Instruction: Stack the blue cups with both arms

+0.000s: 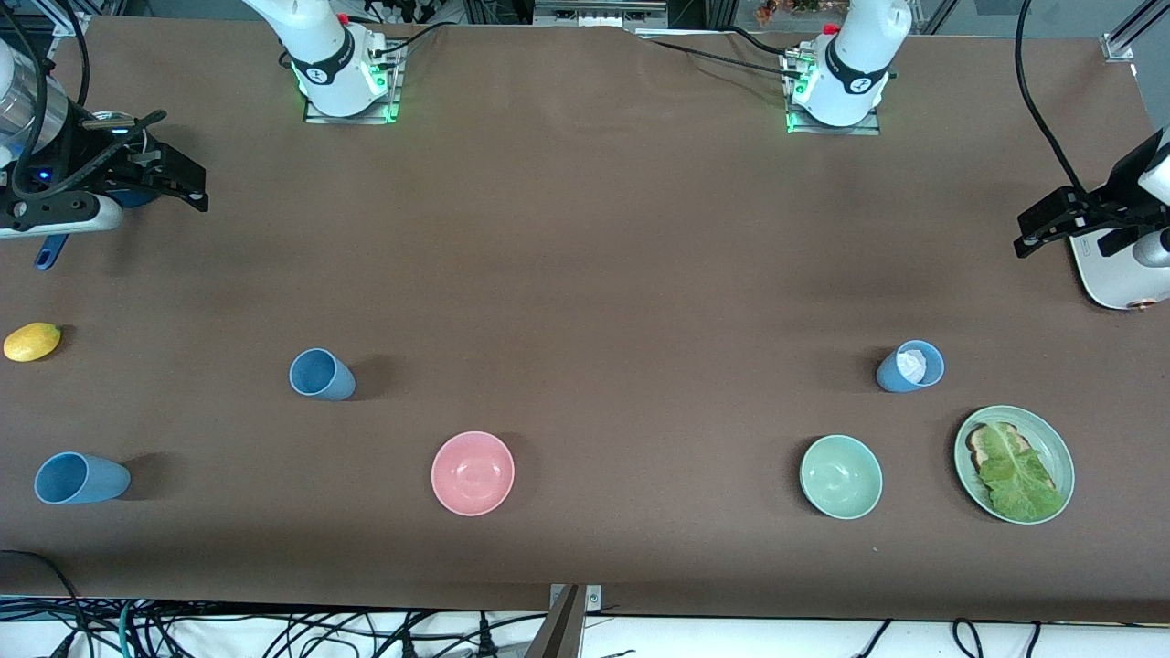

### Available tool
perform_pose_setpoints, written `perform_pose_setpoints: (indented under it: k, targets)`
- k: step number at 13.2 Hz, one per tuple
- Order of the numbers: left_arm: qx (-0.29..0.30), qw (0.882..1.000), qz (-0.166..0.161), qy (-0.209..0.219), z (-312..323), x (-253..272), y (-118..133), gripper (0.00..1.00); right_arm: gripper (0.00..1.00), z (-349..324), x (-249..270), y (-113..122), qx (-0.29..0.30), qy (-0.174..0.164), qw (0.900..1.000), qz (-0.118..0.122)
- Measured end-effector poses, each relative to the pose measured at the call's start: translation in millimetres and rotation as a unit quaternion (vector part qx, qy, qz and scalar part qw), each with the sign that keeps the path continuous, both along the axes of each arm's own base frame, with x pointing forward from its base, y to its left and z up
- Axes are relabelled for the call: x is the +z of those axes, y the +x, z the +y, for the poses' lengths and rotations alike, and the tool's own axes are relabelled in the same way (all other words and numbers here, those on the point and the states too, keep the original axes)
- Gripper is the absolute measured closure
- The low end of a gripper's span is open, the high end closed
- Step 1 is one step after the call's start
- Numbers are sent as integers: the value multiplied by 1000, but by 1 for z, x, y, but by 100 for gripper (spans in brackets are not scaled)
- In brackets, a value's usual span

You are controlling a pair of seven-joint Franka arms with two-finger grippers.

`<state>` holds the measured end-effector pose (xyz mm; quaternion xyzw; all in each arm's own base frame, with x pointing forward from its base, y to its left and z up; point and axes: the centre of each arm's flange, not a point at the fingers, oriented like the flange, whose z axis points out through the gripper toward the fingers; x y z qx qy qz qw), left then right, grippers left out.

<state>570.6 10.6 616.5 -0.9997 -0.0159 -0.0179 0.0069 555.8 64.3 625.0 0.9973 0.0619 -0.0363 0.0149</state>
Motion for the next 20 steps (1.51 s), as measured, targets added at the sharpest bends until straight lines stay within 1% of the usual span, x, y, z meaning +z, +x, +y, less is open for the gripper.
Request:
perform_pose_setpoints:
  k: [5,10,15,18,20]
  targets:
    - [0,1000,-7,1,0,-10,10,0,0,0,0,0,0,0,1000,0]
    - [0,1000,-10,4,0,-58,43,0,0,1,1,-1,2,0,1000,0]
    - [-1,1000,-12,6,0,-100,66,0,0,1,-3,1,2,0,1000,3]
    - [-1,1000,-18,7,0,-135,73,0,0,1,-24,13,3,-1,1000,18]
    - [-1,1000,-23,7,1,-163,72,0,0,1,-48,31,3,1,1000,17]
